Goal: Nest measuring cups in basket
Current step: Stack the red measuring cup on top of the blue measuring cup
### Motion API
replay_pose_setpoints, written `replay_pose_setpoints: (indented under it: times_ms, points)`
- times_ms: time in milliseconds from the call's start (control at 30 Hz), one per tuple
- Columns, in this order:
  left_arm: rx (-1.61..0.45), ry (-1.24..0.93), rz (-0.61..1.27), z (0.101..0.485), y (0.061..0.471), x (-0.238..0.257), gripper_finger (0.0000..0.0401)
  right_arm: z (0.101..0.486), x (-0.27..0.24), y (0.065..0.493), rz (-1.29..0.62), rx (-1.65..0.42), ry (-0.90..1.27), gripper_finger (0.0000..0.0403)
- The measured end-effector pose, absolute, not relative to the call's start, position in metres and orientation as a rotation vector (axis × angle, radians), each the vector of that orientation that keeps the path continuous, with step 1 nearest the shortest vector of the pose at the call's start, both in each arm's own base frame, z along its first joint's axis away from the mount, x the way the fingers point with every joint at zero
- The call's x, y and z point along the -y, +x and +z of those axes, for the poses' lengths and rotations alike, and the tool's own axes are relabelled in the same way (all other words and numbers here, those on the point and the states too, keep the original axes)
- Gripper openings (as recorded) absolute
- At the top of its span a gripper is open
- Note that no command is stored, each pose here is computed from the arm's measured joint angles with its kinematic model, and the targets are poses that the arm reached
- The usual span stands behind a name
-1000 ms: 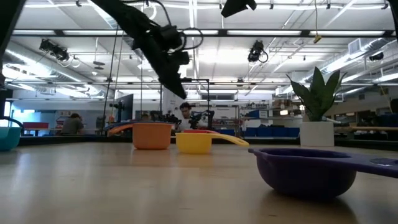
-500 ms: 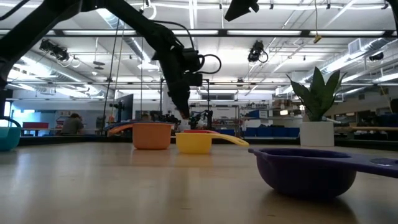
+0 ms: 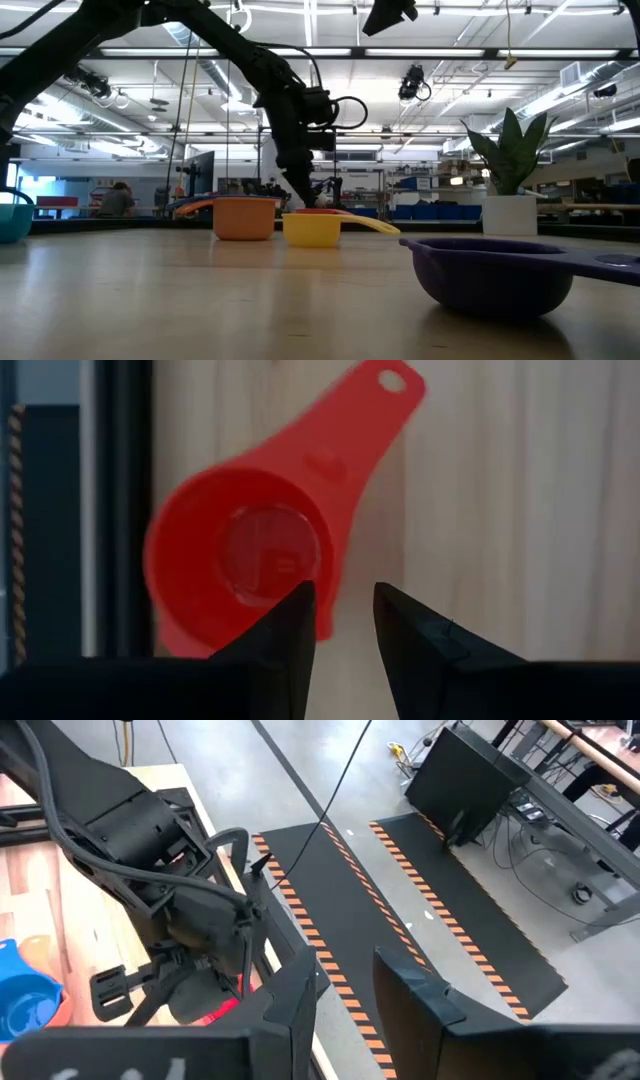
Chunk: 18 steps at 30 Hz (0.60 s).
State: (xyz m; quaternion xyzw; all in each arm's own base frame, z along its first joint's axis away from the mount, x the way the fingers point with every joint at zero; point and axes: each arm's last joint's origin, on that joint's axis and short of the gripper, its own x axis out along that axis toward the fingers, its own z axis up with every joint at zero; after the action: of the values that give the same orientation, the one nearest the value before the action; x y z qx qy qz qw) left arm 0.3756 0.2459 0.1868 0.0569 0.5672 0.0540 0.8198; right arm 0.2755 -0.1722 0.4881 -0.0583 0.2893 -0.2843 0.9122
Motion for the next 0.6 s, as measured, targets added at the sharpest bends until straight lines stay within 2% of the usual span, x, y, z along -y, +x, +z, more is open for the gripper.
replay_pose_setpoints:
  times_ms: [400, 500, 600]
  points:
    - [-1.271, 0.109, 0.115, 0.155, 0.381, -0.250, 0.0109, 0.488, 0.173, 0.275, -0.582, -0.602, -0.137, 0.0107]
    - [-1.277, 0.108, 0.113, 0.154, 0.381, -0.250, 0.0085, 0.488, 0.173, 0.275, -0.584, -0.603, -0.136, 0.0107]
    - [-1.278, 0.123, 0.109, 0.155, 0.381, -0.250, 0.0029, 0.488, 0.174, 0.275, -0.584, -0.603, -0.136, 0.0107]
